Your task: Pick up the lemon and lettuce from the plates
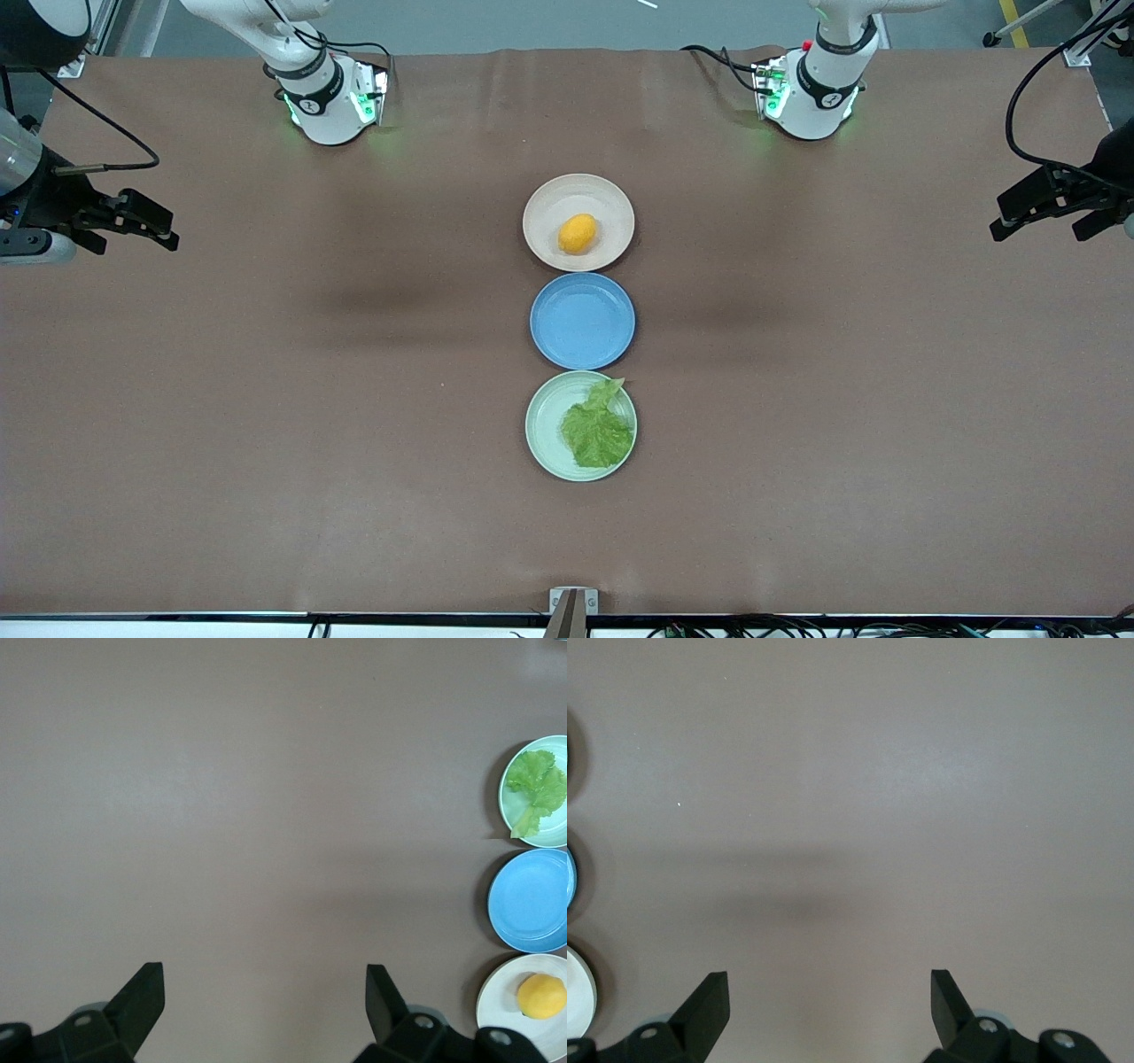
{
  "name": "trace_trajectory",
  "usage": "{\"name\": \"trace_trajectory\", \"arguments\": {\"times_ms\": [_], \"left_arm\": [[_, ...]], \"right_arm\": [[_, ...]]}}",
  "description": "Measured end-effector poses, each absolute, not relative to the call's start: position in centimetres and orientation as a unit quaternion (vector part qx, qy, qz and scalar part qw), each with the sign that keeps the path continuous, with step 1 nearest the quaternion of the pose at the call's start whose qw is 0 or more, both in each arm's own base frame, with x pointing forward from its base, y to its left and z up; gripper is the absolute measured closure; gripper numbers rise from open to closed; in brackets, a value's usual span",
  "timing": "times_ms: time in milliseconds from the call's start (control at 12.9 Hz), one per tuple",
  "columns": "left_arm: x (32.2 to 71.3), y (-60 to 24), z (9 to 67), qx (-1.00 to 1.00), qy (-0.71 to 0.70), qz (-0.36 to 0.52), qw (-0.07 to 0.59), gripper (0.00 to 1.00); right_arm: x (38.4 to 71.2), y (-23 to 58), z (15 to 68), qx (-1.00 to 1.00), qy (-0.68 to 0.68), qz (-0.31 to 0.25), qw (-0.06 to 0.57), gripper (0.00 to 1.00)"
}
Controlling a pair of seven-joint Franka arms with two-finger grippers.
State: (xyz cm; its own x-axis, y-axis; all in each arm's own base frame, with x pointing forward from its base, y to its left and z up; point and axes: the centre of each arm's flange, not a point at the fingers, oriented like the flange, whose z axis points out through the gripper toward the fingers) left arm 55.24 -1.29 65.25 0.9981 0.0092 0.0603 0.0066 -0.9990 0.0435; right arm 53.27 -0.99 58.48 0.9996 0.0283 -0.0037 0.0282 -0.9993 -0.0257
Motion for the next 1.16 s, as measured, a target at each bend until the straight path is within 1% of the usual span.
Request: {"name": "trace_trajectory", "arguments": {"times_ms": [620, 775, 930, 1162], "left_arm": [[55.3, -1.2, 65.1, 0.999, 0.007, 0.029, 0.022, 0.0], [55.6, -2.1, 64.1, 1.0, -0.001, 0.018, 0.023, 0.0], [56.6, -6.0, 61.7, 0.999, -0.031, -0.004, 0.024, 0.0], [58.2, -14.3, 55.9, 0.998, -0.052, -0.041, 0.024, 0.0]], "right_arm": [[53.2, -1.0, 58.4, -1.0, -0.014, 0.004, 0.013, 0.0], [53.2, -1.0, 58.4, -1.0, -0.014, 0.004, 0.013, 0.0], [53.2, -1.0, 58.4, -1.0, -0.014, 0.004, 0.013, 0.0], [53.4, -0.9, 58.3, -1.0, -0.015, 0.006, 0.013, 0.0]]}}
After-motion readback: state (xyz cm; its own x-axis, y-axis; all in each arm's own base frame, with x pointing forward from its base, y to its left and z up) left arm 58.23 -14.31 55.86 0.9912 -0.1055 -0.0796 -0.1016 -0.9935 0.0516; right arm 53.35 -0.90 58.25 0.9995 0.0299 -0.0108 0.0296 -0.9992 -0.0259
